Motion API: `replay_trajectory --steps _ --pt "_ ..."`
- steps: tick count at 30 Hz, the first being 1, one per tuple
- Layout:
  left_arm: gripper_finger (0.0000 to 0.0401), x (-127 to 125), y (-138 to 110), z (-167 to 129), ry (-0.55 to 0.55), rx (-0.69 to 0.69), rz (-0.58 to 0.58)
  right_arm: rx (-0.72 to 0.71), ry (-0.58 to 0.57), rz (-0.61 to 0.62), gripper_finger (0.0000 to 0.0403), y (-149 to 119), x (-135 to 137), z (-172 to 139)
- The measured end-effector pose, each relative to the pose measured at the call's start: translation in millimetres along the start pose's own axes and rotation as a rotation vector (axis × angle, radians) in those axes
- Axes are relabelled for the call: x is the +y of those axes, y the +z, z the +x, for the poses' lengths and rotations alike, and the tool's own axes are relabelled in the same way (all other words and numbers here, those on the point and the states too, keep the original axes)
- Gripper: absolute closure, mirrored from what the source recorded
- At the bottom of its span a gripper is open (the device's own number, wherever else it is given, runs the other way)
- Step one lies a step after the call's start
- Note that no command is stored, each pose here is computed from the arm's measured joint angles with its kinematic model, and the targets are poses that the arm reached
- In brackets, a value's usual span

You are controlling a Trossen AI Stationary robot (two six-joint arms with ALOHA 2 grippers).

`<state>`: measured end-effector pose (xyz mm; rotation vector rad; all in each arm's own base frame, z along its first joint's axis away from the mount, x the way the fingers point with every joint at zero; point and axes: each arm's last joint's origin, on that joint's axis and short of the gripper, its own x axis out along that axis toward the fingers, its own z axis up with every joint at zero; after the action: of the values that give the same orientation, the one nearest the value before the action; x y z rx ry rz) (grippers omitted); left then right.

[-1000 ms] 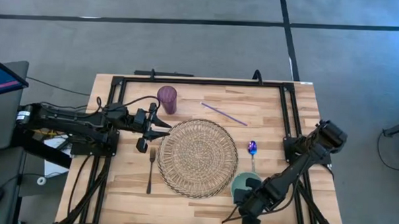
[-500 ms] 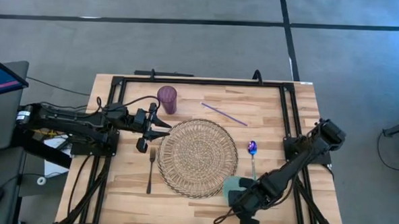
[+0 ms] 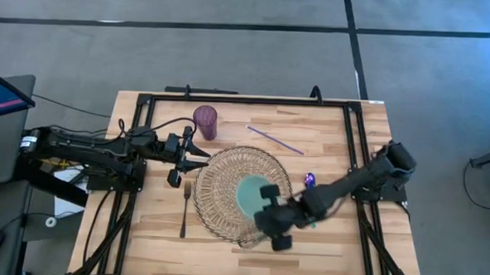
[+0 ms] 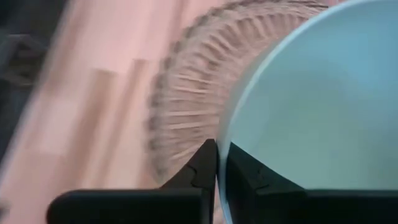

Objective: Pick & Place Utensil
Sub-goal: Put the blue bowl on the brown mat

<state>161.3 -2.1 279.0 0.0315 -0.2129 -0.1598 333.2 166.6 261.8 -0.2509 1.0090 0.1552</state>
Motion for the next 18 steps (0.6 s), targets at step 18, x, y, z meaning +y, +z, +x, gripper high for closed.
replay_trajectory --steps 18 --pt "0.0275 0.0 -0.2 0.0 0.0 0.001 0.0 0.124 0.136 0.012 0.0391 -3.1 -27.9 74.7"
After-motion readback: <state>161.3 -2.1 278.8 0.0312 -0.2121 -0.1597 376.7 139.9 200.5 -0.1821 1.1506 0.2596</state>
